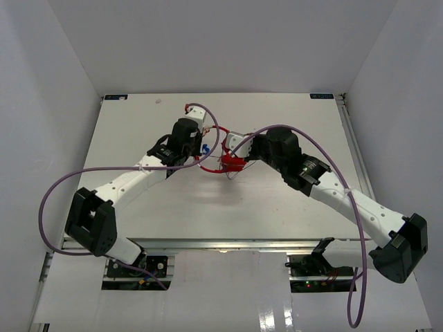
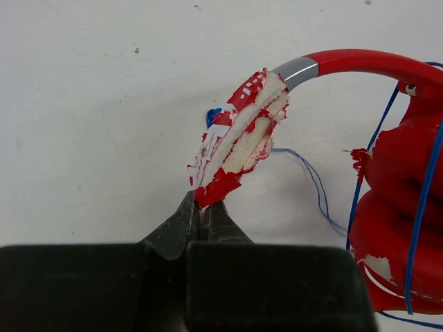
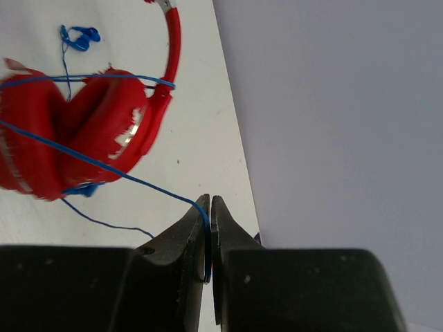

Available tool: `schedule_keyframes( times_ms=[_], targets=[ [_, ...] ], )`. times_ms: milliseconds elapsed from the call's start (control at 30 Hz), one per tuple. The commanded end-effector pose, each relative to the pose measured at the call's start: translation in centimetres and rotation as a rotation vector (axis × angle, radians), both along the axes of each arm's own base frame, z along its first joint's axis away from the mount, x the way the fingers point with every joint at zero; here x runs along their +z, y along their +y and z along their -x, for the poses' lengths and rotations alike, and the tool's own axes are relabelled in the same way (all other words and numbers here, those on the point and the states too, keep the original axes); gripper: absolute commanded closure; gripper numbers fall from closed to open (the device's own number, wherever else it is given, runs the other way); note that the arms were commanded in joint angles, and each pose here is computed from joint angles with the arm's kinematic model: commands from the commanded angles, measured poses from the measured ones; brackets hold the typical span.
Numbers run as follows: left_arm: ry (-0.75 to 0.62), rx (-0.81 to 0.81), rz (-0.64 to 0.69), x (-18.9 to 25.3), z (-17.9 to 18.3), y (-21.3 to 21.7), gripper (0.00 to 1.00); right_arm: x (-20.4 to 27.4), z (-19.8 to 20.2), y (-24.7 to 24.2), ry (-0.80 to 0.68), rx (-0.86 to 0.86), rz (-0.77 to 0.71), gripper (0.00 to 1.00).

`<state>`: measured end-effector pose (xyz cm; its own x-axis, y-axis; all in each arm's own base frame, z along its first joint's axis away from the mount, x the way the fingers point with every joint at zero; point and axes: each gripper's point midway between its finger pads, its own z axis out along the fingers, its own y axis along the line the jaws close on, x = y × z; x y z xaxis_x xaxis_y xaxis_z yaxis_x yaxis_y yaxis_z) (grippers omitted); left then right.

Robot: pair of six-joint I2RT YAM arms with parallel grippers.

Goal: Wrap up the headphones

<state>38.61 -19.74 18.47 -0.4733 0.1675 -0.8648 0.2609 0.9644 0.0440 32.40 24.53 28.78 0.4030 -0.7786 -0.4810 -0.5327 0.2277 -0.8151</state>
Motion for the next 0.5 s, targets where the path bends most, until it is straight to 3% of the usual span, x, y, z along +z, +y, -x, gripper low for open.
schedule_keyframes(
  times_ms=[0, 167, 467],
  targets=[
    [-0.135, -0.234, 0.025, 4.7, 2.7, -1.3, 1.0, 2.2, -2.5, -1.2, -0.092, -0.067, -0.061, 0.9],
    [-0.06, -0.495, 0.105, 3.4, 7.0, -4.2, 1.0, 2.7, -3.2, -0.3, -0.003, -0.012, -0.196, 0.87],
    [-0.035, -0.638, 0.325, 6.7, 11.1, -6.7, 1.0, -2.3, -3.6, 0.6, 0.366, 0.082, -0.419, 0.88]
  ],
)
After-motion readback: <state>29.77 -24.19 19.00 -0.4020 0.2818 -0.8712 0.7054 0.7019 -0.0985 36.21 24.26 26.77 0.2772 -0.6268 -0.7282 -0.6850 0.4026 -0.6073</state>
